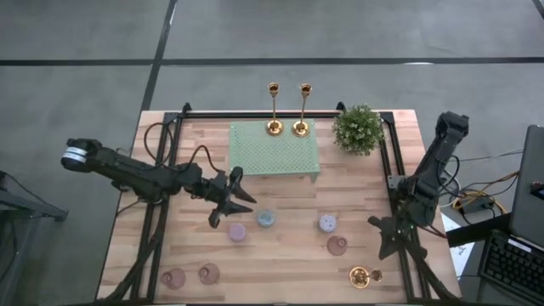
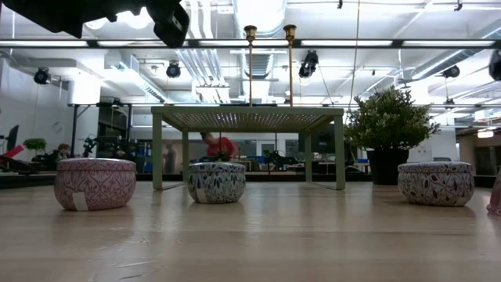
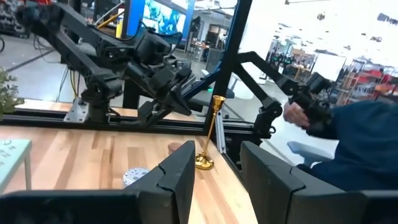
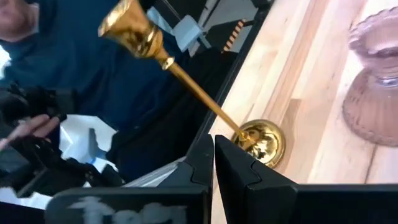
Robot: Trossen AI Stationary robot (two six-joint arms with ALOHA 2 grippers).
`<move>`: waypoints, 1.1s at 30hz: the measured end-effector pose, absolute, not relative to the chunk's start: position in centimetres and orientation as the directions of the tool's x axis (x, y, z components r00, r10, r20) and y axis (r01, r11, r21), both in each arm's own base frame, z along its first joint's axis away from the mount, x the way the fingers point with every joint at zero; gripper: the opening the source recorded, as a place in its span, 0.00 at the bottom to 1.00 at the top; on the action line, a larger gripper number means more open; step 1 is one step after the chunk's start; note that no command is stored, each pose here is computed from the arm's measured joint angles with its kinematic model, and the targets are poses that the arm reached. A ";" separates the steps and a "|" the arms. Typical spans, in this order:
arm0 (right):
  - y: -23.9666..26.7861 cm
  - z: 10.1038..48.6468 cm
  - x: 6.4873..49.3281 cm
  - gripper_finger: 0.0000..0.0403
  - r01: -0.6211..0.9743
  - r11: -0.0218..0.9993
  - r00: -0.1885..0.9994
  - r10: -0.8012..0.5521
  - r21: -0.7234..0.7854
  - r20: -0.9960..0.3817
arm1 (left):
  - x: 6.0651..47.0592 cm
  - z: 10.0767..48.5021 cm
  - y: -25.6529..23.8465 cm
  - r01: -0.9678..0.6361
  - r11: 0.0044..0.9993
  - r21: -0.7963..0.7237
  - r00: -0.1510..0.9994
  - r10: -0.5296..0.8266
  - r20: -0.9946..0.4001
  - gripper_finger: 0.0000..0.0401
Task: Pick & Place candle stick holders
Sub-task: Put the gold candle holder on the shelf
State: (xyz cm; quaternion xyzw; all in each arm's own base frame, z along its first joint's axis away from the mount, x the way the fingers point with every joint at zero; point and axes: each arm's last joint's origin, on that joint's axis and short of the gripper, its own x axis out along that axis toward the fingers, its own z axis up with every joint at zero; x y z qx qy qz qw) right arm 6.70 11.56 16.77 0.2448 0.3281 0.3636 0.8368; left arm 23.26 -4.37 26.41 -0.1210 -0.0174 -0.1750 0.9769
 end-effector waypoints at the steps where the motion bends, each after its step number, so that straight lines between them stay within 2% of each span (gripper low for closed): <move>1: 11.9 16.7 6.6 0.04 -0.453 0.621 0.523 0.766 0.639 -0.374 | 23.3 26.4 -4.4 0.346 0.908 -0.237 0.938 -0.338 0.077 0.33; 13: 15.2 16.1 6.9 0.30 -0.542 0.650 0.603 0.743 0.533 -0.292 | 23.2 26.5 -4.3 0.344 0.891 -0.297 0.939 -0.336 0.080 0.33; 20: 16.2 15.1 7.4 0.41 -0.524 0.694 0.650 0.700 0.493 -0.295 | 23.2 26.5 -4.3 0.344 0.891 -0.296 0.939 -0.336 0.080 0.33; 27: 16.8 15.5 7.9 0.42 -0.550 0.721 0.720 0.665 0.421 -0.199 | 23.3 26.4 -4.3 0.343 0.894 -0.289 0.939 -0.336 0.077 0.33; 33: 17.7 14.9 8.2 0.39 -0.558 0.736 0.715 0.661 0.383 -0.229 | 23.1 25.7 -4.3 0.337 0.895 -0.292 0.940 -0.336 0.054 0.33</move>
